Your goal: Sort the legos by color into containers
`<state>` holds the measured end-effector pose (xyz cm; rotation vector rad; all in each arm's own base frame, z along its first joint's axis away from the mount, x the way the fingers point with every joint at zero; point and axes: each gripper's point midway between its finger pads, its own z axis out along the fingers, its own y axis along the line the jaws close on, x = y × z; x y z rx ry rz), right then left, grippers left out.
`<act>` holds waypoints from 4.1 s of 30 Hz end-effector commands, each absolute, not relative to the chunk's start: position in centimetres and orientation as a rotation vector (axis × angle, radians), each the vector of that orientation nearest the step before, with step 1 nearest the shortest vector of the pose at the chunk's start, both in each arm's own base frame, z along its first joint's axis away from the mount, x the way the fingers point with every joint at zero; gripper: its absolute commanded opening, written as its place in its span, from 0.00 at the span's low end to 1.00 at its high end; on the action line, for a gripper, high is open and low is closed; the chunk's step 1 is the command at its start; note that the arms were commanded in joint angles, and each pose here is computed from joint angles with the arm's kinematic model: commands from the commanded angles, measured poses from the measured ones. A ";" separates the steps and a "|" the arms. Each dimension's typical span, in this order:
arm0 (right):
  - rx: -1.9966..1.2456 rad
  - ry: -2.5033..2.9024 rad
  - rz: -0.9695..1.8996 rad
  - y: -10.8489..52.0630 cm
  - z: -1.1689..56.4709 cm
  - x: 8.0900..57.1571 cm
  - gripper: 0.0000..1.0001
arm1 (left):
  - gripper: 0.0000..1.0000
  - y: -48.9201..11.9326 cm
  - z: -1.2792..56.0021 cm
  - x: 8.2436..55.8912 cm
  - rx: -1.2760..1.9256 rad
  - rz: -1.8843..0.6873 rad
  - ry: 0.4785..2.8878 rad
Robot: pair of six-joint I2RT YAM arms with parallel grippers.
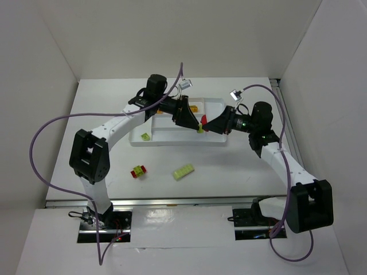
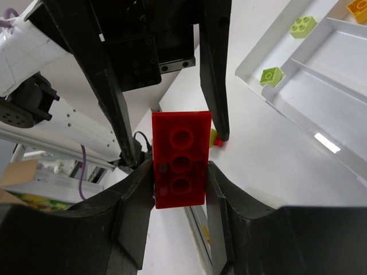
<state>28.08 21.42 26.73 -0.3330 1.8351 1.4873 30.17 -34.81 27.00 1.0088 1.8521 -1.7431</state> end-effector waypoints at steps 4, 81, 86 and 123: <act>-0.392 1.780 1.482 21.9 27.8 28.0 0.26 | 0.76 -35.6 27.9 28.9 1.121 -1.785 1.744; 0.317 2.110 0.185 11.5 17.5 42.1 0.93 | 0.00 -23.0 8.7 46.7 0.074 -0.453 2.625; 0.317 2.118 0.181 11.4 17.1 42.0 0.93 | 0.00 -22.7 9.1 46.8 0.067 -0.433 2.613; -0.379 2.320 0.345 27.3 11.2 25.3 0.95 | 0.88 -9.5 15.3 29.3 -0.259 -0.142 2.533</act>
